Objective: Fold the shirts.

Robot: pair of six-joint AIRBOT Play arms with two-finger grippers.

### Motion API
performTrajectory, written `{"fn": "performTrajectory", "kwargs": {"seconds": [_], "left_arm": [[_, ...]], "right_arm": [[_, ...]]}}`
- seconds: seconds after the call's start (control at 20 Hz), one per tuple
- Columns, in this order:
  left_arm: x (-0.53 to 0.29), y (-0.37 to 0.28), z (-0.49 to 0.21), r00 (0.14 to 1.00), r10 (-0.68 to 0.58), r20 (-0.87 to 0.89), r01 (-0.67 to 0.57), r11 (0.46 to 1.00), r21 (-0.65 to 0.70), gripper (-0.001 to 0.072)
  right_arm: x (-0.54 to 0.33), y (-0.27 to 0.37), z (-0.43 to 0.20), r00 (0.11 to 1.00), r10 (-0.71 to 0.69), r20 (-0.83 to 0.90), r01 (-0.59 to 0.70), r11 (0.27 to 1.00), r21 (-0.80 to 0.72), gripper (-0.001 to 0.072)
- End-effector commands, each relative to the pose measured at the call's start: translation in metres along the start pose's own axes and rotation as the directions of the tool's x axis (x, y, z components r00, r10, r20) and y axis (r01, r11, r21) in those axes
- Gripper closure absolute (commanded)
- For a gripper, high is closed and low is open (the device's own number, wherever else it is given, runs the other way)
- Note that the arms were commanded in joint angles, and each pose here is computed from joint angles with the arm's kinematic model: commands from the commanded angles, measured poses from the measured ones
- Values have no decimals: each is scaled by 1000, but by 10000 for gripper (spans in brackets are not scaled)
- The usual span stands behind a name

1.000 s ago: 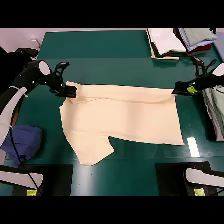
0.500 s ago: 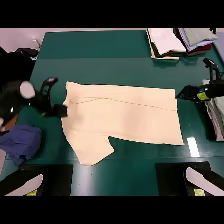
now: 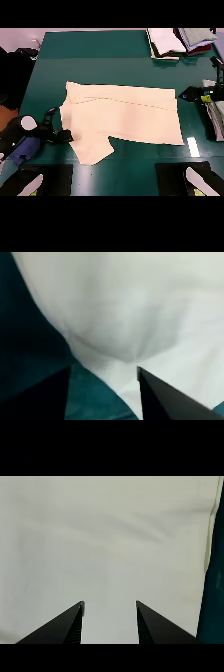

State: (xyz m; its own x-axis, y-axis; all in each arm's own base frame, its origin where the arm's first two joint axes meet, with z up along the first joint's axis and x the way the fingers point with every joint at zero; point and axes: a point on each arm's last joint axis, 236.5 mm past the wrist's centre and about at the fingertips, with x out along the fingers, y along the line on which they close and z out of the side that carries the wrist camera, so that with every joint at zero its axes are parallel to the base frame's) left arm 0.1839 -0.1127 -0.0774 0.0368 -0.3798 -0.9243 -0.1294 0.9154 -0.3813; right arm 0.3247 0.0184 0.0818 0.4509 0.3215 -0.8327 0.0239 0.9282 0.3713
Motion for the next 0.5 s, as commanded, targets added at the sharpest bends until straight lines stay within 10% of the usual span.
{"fn": "performTrajectory", "kwargs": {"seconds": [0.0,0.15,0.25,0.45], "left_arm": [[14,-13,3,994,-92,53,95,995,-43,217],[11,-31,10,982,-171,82,174,984,-28,286],[6,-35,4,983,-176,47,175,984,34,683],[-13,-42,8,988,-156,24,152,981,120,685]], "right_arm": [[-2,5,1,1000,16,8,-16,1000,1,327],[-2,4,-3,1000,15,-10,-15,1000,-7,327],[-1,-6,-17,998,12,-58,-11,1000,23,327],[11,-70,-94,958,-73,-279,121,979,162,327]]}}
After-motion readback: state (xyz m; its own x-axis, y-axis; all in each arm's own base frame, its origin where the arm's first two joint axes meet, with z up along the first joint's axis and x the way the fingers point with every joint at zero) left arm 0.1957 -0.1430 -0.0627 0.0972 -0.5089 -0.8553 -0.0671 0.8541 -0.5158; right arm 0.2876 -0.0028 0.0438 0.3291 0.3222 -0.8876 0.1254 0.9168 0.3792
